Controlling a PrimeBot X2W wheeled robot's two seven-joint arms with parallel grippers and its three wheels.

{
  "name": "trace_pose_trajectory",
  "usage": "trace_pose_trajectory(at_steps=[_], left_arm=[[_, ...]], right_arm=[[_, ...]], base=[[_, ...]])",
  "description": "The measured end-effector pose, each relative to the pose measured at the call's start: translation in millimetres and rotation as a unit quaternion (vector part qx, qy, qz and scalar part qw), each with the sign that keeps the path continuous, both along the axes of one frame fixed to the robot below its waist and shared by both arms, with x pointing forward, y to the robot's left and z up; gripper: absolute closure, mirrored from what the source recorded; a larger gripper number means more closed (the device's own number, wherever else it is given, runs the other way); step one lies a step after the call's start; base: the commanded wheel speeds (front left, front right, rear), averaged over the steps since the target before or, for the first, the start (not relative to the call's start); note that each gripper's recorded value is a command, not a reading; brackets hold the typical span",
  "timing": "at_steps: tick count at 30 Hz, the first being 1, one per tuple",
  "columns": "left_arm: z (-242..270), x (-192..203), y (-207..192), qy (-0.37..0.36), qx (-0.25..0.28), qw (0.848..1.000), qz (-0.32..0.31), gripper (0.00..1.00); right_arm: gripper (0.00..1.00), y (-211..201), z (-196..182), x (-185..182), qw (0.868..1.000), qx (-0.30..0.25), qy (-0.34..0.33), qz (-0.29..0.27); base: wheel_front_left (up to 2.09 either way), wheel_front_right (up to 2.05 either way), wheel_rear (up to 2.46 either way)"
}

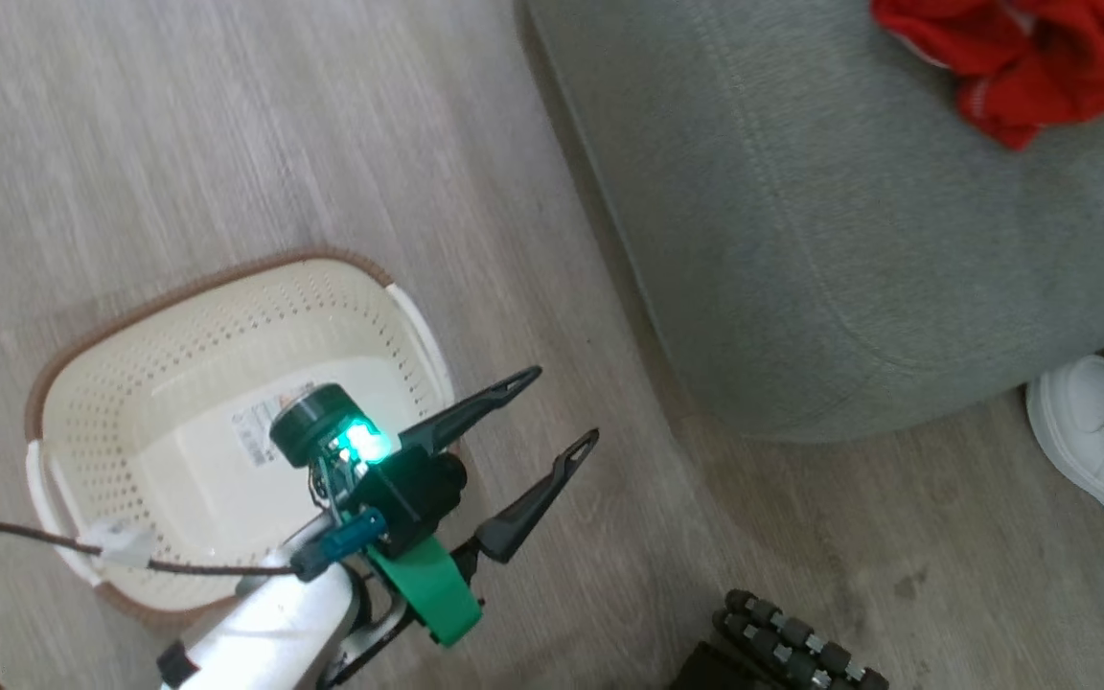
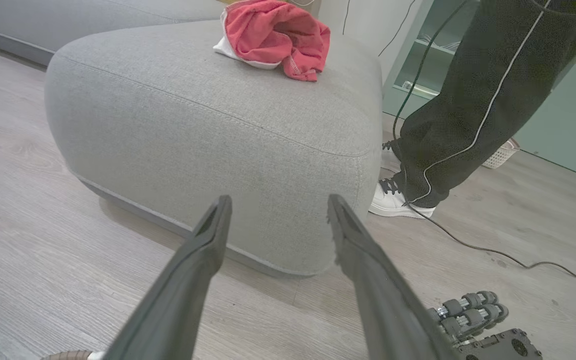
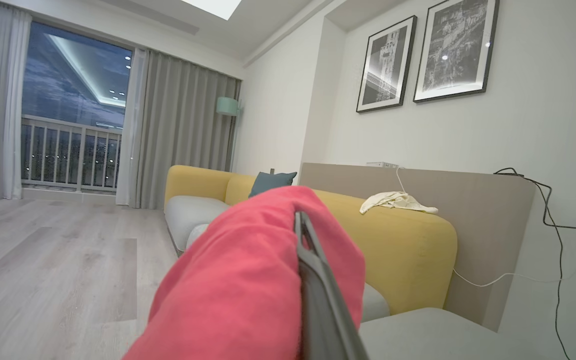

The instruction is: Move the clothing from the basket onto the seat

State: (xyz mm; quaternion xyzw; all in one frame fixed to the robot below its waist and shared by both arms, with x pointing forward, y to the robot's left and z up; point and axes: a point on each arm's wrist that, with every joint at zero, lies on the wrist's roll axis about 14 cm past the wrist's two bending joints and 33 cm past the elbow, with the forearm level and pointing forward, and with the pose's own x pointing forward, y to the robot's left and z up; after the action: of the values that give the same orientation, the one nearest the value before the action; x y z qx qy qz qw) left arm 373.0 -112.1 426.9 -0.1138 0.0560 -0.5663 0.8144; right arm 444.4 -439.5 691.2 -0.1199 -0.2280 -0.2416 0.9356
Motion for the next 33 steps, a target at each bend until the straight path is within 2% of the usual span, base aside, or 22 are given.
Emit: trace_pose_trajectory(at_steps=[6,15,21,26,30,33], left_arm=[[-16.0,16.7,15.8,0.007,0.008,1.0,0.02,0.0],[-40.3,33.8,39.4,0.021,0.024,0.998,0.05,0.0],[-51.6,41.5,51.1,0.029,0.033,0.997,0.067,0.0],[-59.5,42.9,57.2,0.037,0.039,0.996,0.074,0.0],[-63.2,43.1,59.3,0.041,0.042,0.995,0.077,0.0],[-64.7,43.3,59.1,0.042,0.042,0.995,0.076,0.0]], right_arm=[[1.0,-12.9,-12.7,36.4,1.0,0.002,0.025,-0.018],[1.0,-32.4,-97.5,76.5,0.991,0.064,0.105,-0.056],[1.0,-25.9,-166.4,92.7,0.977,0.087,0.185,-0.061],[1.0,-11.6,-225.1,96.9,0.959,0.106,0.257,-0.055],[1.0,-4.6,-255.3,95.1,0.944,0.104,0.307,-0.052],[1.0,1.9,-266.9,96.3,0.94,0.11,0.319,-0.047]], base=[[0.0,0.0,0.0],[0.0,0.0,0.0],[0.0,0.0,0.0],[0.0,0.0,0.0],[0.0,0.0,0.0],[0.0,0.0,0.0]])
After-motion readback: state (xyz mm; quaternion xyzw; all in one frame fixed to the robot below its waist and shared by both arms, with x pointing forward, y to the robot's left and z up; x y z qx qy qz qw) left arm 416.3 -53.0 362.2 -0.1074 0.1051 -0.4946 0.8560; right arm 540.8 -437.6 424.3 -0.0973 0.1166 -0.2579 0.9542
